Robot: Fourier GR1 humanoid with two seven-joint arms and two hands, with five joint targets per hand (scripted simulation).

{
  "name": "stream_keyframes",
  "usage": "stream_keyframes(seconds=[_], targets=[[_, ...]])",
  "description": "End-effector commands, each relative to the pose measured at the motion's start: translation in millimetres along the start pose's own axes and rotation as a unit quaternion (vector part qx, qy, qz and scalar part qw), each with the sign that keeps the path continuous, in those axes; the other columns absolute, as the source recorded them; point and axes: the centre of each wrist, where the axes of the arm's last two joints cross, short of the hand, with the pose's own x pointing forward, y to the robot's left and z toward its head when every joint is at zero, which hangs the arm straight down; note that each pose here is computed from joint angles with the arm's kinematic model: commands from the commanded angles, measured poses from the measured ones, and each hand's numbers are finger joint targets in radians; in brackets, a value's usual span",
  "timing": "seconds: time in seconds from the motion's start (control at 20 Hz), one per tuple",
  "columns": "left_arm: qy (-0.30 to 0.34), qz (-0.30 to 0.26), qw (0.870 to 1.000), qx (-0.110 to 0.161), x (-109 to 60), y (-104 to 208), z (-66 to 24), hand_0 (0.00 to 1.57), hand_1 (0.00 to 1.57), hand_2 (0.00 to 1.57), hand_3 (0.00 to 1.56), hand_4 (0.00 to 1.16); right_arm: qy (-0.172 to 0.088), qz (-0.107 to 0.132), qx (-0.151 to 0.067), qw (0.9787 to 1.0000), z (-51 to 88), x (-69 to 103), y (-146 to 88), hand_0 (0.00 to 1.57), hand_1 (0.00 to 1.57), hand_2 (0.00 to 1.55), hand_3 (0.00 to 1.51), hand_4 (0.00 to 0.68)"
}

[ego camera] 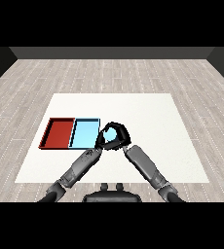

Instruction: Pick the blue can and put it in the blue box

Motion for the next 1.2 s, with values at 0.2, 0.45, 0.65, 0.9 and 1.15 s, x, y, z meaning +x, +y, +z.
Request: stream_keyframes(seconds=[0.2, 0.45, 0.65, 0.9, 1.15], targets=[[-0.071, 0.036, 0.995, 0.059, 13.0, -15.6, 3.1, 1.57, 1.57, 1.56, 1.44, 0.88, 0.028, -0.033, -0.004, 0.9991, 2.1, -3.9, -5.6, 0.83, 0.83, 0.91, 0.59, 0.144], [-0.089, 0.035, 0.993, 0.065, 4.5, -5.3, -5.4, 1.57, 1.57, 1.55, 1.47, 1.04, 0.033, -0.023, -0.009, 0.9992, 5.1, 3.1, 1.1, 0.00, 0.00, 0.00, 0.00, 0.000], [-0.102, 0.050, 0.992, 0.061, 3.5, -5.9, 3.0, 1.57, 1.57, 1.55, 1.46, 1.11, 0.023, -0.014, -0.021, 0.9994, 6.3, 4.8, 22.1, 0.00, 0.00, 0.00, 0.00, 0.000], [-0.115, -0.005, 0.990, 0.076, -7.5, 10.1, -3.3, 1.57, 1.57, 1.57, 1.48, 1.15, 0.007, -0.015, -0.050, 0.9986, 18.2, 10.9, -10.8, 0.00, 0.00, 0.00, 0.00, 0.000], [-0.111, -0.009, 0.991, 0.079, -8.0, 13.8, -9.9, 1.57, 1.57, 1.57, 1.49, 1.15, -0.019, -0.043, -0.058, 0.9972, 10.8, 22.6, -49.6, 0.00, 0.00, 0.00, 0.00, 0.000]])
